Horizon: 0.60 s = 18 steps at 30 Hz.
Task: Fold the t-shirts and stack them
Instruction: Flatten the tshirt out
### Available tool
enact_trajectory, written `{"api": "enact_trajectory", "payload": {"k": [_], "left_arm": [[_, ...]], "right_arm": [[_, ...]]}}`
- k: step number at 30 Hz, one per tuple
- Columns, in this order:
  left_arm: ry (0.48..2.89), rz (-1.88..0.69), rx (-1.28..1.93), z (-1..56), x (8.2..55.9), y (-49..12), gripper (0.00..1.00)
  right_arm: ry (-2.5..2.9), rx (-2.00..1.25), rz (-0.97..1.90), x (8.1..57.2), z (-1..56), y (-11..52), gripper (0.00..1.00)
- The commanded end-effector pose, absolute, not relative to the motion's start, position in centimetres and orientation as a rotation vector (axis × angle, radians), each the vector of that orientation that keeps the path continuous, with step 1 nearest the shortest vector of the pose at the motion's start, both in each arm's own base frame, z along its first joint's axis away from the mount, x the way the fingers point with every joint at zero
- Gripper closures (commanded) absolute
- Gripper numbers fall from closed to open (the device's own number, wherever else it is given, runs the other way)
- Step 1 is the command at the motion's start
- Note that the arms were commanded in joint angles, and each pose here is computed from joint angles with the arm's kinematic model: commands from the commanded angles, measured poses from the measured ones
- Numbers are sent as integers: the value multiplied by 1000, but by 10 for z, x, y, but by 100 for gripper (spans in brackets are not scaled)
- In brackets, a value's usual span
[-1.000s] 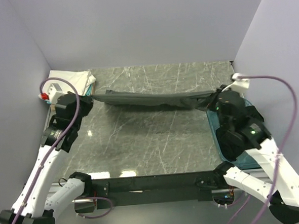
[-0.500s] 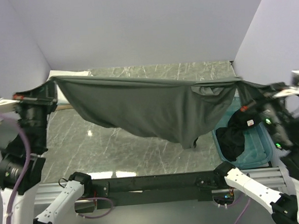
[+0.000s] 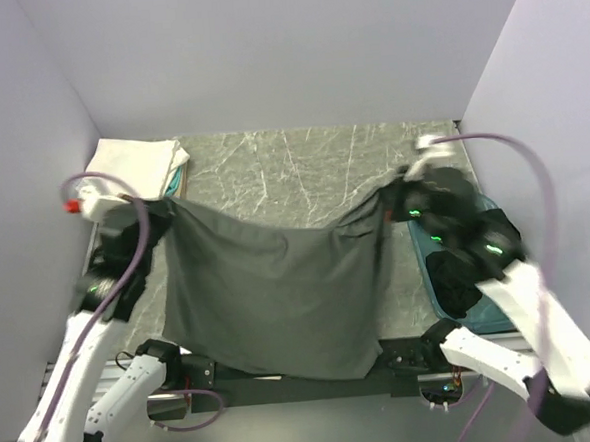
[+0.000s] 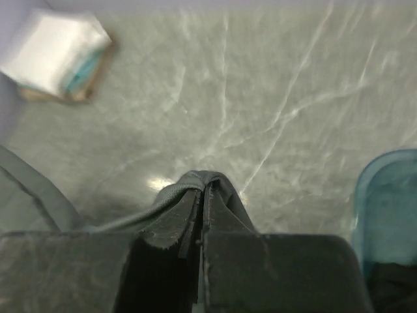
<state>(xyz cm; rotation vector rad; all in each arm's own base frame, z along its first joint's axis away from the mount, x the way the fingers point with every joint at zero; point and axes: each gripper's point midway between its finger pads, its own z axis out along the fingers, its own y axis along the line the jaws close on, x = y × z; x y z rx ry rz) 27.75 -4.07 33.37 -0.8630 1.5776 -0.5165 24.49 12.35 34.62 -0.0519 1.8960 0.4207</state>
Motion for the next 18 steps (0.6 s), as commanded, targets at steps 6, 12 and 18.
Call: {"api": "enact_trajectory", "payload": {"k": [6,12,18], "left_arm": [[1996,-312,-965,140,287,-55,99],[2046,-243,-978,117,287,-51,99],[2031,-228,-965,120,286,-48,99]], "right_arm": [[2380,-25,371,274,133,163,100],[2475,-69,375,276,96,174,90],[2435,-49,353,293,102,176,74]]}}
